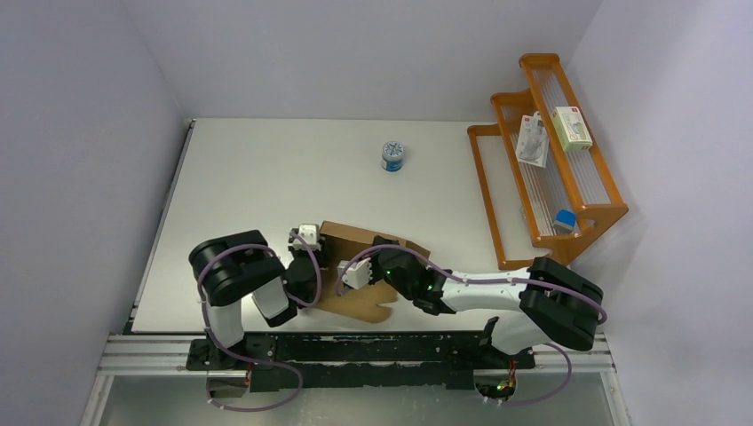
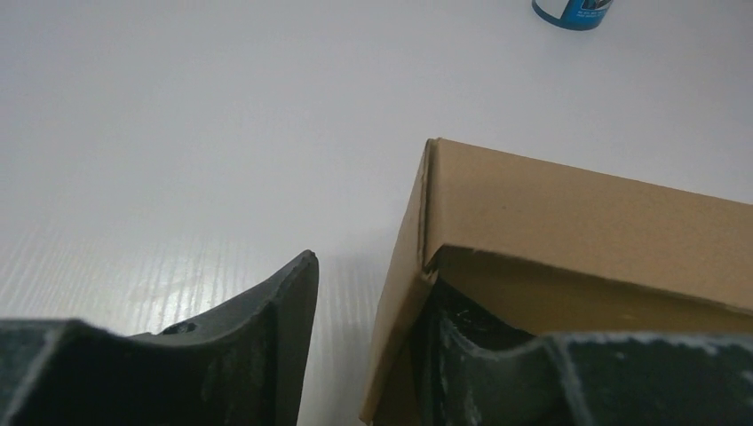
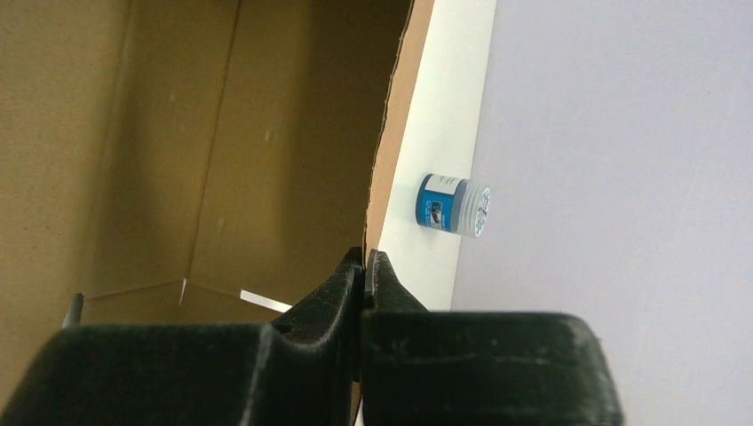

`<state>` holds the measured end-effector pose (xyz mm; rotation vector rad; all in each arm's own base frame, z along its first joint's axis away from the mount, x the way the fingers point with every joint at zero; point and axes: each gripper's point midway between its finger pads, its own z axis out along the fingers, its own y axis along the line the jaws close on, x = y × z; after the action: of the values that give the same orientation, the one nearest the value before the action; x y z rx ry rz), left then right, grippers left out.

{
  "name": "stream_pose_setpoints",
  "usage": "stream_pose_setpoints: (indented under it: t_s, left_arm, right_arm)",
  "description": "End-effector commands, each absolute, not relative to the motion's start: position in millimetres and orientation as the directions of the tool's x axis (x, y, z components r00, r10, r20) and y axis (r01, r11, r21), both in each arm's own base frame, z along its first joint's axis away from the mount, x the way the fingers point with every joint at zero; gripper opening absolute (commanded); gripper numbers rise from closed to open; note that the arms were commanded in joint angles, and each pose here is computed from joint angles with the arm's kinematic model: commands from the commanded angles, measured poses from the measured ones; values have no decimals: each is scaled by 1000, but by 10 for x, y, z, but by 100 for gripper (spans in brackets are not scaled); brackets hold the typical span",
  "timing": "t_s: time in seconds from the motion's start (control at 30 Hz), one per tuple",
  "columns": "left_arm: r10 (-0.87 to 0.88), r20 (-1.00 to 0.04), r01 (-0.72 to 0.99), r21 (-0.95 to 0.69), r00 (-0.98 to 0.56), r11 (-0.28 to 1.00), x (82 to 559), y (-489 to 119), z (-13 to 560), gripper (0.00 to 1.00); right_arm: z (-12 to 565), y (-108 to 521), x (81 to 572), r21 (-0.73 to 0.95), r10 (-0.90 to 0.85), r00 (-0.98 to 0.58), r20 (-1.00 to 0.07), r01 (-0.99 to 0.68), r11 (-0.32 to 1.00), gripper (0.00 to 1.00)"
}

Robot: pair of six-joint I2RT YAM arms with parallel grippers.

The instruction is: Fold the paper box

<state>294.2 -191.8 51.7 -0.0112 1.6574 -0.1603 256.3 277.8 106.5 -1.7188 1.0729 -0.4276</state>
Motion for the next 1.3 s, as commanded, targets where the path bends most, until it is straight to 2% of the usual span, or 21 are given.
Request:
stream_pose_setpoints:
  t_s: [0.0,0.1,0.27,0.53,0.8,0.87,1.07,1.17,1.27]
  left_arm:
    - [-301,-953,73,-298,44,952,2965,-1824,1000,49]
    - [-299,-953,95,-295,36,951,2907,-1794,1015,56]
    - [-316,-948,134,-309,32,942,2816,-1754,1093,64]
    - [-298,-949,137,-309,-100,941,2718,-1779,926,67]
    - [-331,-925,128,-356,-185,926,2542,-1671,913,69]
    - [-353,-918,118,-376,-179,919,2519,-1628,1033,73]
    - [-314,-934,130,-337,-169,933,2565,-1569,1368,87]
    - [-268,-936,152,-306,-229,940,2715,-1633,1429,89]
    - [-240,-917,172,-305,-320,937,2903,-1718,1418,88]
  right_arm:
    - [972,2689,2602,-882,-849,490,-199,-467,-63,0]
    - [1009,2692,2621,-887,-850,484,-206,-459,-46,1]
    - [1089,2707,2623,-893,-845,485,-227,-449,-18,10]
    - [1287,2795,2608,-888,-811,494,-313,-455,65,29]
    - [1378,2858,2531,-856,-766,497,-407,-500,130,38]
    - [1410,2873,2516,-845,-754,492,-436,-512,154,39]
    - [1719,2883,2488,-758,-666,423,-614,-552,348,47]
    - [1879,2781,2544,-687,-626,338,-703,-551,474,54]
    - [1985,2649,2622,-592,-581,223,-783,-553,586,56]
